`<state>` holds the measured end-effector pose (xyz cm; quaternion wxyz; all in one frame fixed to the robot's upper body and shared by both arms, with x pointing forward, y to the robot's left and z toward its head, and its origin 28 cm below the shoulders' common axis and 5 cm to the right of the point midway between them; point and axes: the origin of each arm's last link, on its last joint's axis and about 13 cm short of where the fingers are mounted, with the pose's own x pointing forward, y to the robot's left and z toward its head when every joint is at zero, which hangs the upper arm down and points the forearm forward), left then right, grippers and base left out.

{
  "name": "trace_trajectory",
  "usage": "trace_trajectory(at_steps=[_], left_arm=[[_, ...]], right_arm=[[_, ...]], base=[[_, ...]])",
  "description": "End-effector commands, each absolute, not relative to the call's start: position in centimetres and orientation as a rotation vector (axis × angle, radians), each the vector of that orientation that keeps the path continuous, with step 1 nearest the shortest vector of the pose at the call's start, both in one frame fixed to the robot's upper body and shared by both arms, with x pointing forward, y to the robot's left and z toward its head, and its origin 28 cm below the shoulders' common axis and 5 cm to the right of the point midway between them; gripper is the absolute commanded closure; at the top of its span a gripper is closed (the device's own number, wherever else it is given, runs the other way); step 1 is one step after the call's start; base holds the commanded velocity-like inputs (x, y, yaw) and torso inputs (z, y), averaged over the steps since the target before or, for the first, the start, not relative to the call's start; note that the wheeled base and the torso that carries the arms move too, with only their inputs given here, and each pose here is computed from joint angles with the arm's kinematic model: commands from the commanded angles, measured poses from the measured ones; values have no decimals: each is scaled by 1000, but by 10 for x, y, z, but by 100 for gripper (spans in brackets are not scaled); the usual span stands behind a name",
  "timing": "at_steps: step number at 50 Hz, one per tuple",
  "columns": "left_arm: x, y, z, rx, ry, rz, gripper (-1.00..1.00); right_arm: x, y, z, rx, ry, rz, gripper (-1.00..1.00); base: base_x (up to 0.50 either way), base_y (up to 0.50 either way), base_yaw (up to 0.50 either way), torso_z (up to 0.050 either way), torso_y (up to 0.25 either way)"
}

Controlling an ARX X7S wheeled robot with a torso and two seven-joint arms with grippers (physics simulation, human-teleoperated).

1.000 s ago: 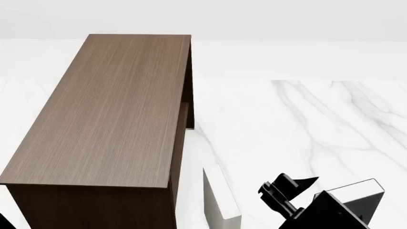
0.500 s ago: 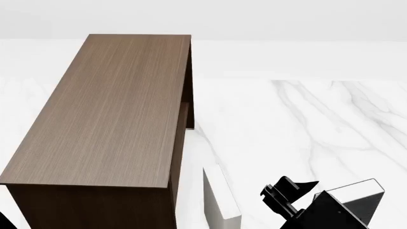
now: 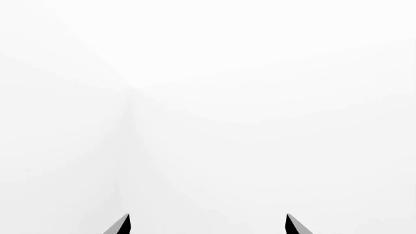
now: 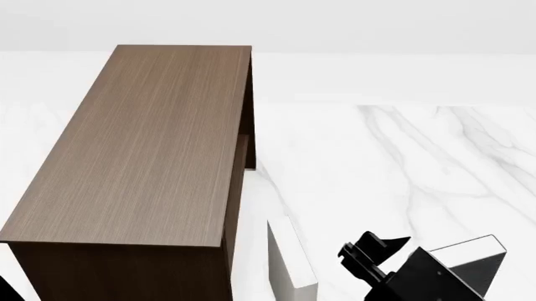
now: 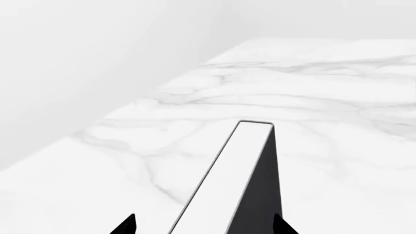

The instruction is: Pick up the book in the middle and place it on the cabinet shelf.

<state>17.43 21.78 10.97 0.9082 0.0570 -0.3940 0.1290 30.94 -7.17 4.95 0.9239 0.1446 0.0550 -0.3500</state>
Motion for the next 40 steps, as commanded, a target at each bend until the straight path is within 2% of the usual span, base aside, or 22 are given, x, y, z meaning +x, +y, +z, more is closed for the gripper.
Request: trace_trajectory(at_steps=[1,40], left_arm=[[175,219,109,131,-831,266,-100],[175,218,109,131,-827,263,-100]], right_arm=[[314,-72,44,300,115,-722,-100],[310,-67,23,244,171,-692,-100]], base=[[0,0,0,0,0],[0,0,0,0,0]])
